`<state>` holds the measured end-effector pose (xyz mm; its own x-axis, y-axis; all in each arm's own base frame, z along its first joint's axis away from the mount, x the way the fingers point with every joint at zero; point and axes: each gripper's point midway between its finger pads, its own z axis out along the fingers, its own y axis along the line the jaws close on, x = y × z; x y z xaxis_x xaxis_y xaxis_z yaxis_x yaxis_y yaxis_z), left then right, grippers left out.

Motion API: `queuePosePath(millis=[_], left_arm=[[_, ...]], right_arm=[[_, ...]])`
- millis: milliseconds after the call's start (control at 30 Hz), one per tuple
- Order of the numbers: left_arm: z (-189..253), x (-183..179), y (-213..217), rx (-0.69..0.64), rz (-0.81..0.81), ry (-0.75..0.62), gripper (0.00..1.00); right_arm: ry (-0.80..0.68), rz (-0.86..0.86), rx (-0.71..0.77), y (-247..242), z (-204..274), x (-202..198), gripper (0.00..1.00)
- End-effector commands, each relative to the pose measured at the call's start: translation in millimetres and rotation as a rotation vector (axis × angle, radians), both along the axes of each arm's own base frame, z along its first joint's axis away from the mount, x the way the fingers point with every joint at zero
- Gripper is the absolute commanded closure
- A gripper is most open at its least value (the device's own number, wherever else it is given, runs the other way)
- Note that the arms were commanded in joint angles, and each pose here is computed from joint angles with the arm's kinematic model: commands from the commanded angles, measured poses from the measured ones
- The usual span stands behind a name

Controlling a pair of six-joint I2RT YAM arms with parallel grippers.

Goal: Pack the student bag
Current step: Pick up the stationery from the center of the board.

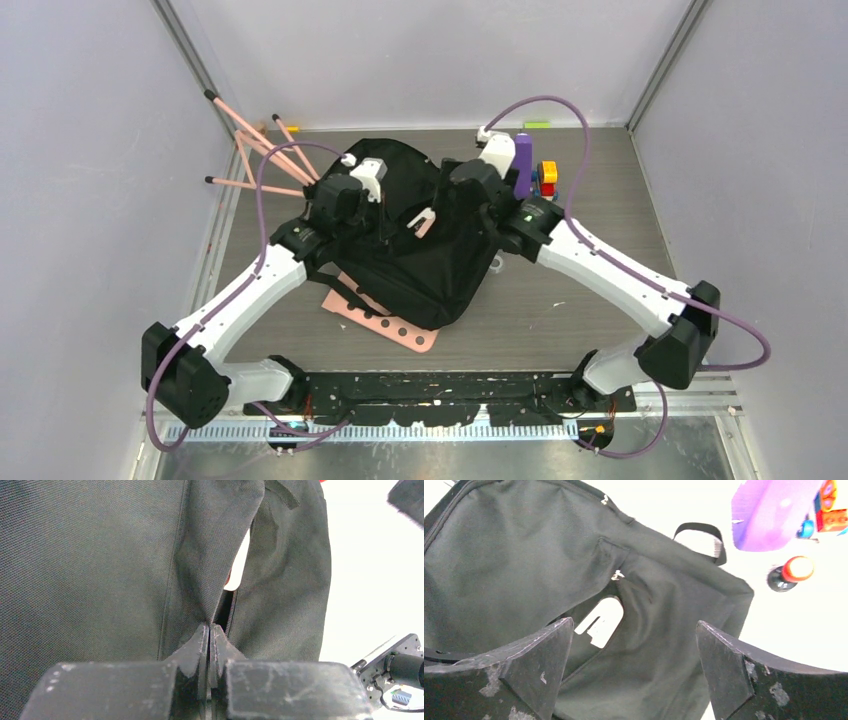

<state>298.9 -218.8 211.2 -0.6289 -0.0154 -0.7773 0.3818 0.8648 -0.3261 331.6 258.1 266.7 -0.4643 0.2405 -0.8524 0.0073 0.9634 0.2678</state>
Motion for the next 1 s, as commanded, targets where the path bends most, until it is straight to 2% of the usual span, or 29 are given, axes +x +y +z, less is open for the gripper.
queuePosePath(millis=[0,100,267,433,633,800,933,967], left_arm=[[16,-5,-1,0.048,-0.078,-0.007,1.0],[16,-5,-1,0.073,-0.106,-0.005,1.0],[18,-1,1,0.12,-0.14,-0.041,1.0],[14,0,1,0.144,-0.184,-0.088,1.0],[12,-1,4,0.153,-0.186,-0.111,1.0],[13,-3,4,0.144,-0.192,-0.128,1.0],[12,-2,6,0.153,-0.189,-0.137,1.0],[12,-2,7,0.155,-0.188,-0.137,1.0]], right_arm=[[0.066,0.021,-0.053,-51,10,6,0.01],[0.137,0.026,-0.048,-79,-10,17,0.0],[0.235,-0.091,-0.092,-147,-60,50,0.0],[0.305,-0.101,-0.1,-166,-102,82,0.01],[0.38,-0.142,-0.175,-179,-144,111,0.08],[0.43,-0.192,-0.209,-189,-171,119,0.2],[0.432,-0.198,-0.201,-190,-182,120,0.33],[0.434,-0.189,-0.193,-188,-184,120,0.39]])
